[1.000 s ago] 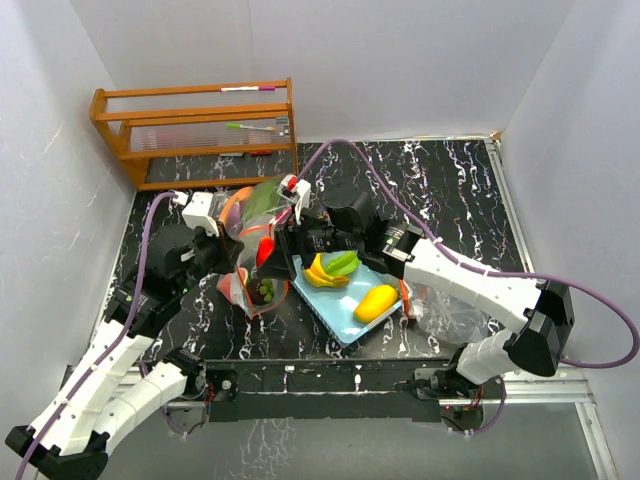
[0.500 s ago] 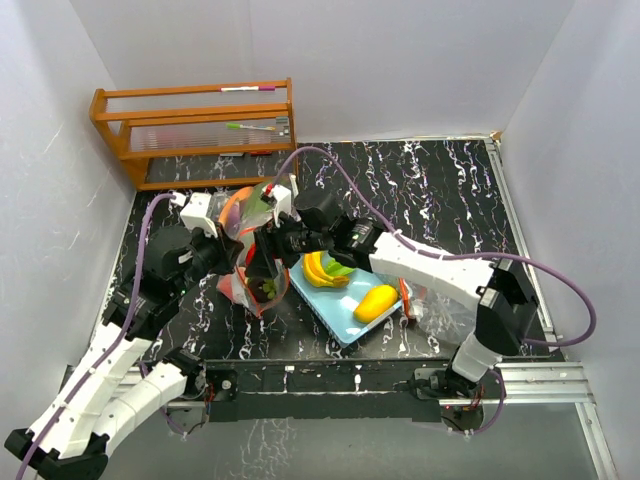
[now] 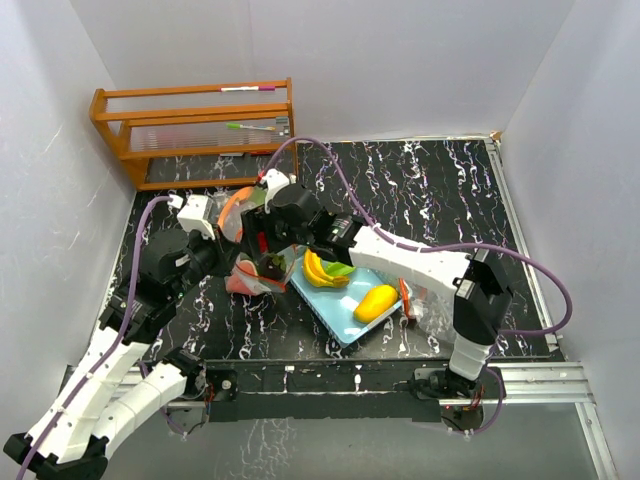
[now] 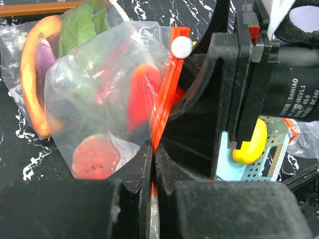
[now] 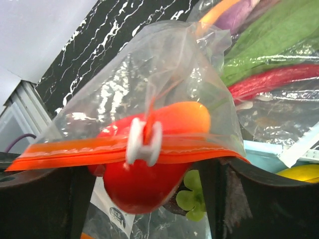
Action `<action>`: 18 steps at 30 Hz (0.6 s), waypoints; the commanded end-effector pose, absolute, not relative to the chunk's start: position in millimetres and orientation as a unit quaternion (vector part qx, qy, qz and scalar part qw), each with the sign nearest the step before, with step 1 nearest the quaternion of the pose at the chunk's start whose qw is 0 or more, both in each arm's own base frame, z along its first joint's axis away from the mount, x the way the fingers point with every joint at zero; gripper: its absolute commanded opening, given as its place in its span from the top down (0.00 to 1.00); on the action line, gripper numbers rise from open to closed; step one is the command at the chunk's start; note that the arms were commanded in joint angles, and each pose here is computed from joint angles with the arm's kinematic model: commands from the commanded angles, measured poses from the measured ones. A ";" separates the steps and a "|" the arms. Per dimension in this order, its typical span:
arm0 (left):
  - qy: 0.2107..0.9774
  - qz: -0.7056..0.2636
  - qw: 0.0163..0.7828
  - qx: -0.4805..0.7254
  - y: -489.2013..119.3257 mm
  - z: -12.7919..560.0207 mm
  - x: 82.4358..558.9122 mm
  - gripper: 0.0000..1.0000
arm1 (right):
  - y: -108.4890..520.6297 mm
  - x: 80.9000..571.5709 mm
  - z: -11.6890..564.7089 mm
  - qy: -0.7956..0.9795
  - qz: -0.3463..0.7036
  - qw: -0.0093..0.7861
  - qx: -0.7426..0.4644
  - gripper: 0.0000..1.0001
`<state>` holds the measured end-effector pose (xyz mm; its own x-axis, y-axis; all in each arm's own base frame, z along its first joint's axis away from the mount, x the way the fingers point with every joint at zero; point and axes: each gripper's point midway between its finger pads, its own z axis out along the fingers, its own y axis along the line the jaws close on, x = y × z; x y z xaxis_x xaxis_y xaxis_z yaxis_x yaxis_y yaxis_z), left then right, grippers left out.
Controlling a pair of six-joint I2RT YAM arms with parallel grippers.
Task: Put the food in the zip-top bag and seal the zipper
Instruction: Place the fake fruit in the zipper food storage bag.
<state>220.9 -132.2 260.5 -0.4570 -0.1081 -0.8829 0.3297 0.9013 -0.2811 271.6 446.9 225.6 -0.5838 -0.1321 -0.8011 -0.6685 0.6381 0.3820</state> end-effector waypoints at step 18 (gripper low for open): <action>0.823 -0.197 0.530 0.057 -126.8 266.5 226.5 1.00 | 399.4 224.8 315.3 0.785 0.353 0.459 -0.219 0.02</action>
